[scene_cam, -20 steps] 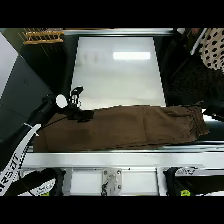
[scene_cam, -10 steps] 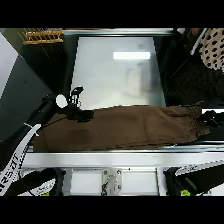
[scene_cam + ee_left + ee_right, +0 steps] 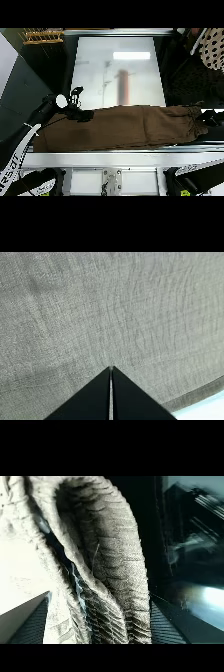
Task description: Fold the clothes and pants, and hang the long-sleeved shirts on hangers.
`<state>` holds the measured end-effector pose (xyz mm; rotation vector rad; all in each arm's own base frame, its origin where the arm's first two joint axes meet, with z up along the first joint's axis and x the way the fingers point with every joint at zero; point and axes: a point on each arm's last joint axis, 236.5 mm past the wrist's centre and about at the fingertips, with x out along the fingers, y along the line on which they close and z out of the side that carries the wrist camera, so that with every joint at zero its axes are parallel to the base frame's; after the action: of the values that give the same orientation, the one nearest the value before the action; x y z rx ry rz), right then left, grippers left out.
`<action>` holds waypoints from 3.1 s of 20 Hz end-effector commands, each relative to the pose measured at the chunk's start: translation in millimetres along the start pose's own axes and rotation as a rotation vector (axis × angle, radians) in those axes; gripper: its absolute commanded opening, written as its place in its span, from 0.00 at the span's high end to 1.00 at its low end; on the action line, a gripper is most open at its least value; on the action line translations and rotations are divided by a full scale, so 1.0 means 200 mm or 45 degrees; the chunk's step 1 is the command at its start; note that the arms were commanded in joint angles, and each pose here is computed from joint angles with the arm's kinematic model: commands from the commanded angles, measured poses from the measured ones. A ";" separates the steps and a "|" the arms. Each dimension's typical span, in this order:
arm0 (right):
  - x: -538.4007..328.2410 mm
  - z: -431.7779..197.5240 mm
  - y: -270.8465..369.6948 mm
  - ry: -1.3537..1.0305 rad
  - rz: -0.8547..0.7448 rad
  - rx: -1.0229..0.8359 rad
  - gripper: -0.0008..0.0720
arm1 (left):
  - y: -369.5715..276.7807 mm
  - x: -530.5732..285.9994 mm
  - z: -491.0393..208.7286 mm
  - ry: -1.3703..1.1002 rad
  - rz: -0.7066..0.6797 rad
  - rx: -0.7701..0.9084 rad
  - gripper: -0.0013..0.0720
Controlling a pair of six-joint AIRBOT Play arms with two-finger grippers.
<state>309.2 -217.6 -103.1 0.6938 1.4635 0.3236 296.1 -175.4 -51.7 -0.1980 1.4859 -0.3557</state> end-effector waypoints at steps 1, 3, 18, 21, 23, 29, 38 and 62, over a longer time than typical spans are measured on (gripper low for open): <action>0.03 0.00 0.05 0.017 0.046 0.001 0.09 | 0.00 0.00 0.00 -0.001 0.000 0.001 0.98; 0.04 0.01 0.06 0.025 0.047 -0.003 0.09 | 0.00 0.00 0.00 -0.001 0.000 0.001 0.98; -0.19 0.04 0.18 -0.068 -0.110 -0.147 0.96 | -0.03 0.01 0.00 -0.009 -0.003 0.028 0.98; -0.37 -0.01 0.37 -0.112 -0.146 -0.224 0.97 | -0.17 0.05 0.04 -0.087 -0.024 0.123 0.98; -0.47 -0.05 0.52 -0.151 -0.133 -0.282 0.97 | -0.24 0.08 0.05 -0.116 -0.037 0.174 0.98; -0.70 -0.09 1.05 -0.396 0.003 -0.519 0.97 | -0.36 0.32 -0.07 0.003 -0.046 0.232 0.98; -0.83 -0.17 1.68 -0.605 0.173 -0.874 0.97 | -0.54 0.43 -0.07 -0.015 -0.178 0.205 0.98; 0.08 -0.73 3.15 -0.198 0.725 -1.341 0.97 | 0.38 -1.26 0.75 -0.889 0.165 -0.050 0.98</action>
<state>300.2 268.1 266.7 0.1967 0.7807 1.3019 444.3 -73.3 141.9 -0.2030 0.8800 -0.2132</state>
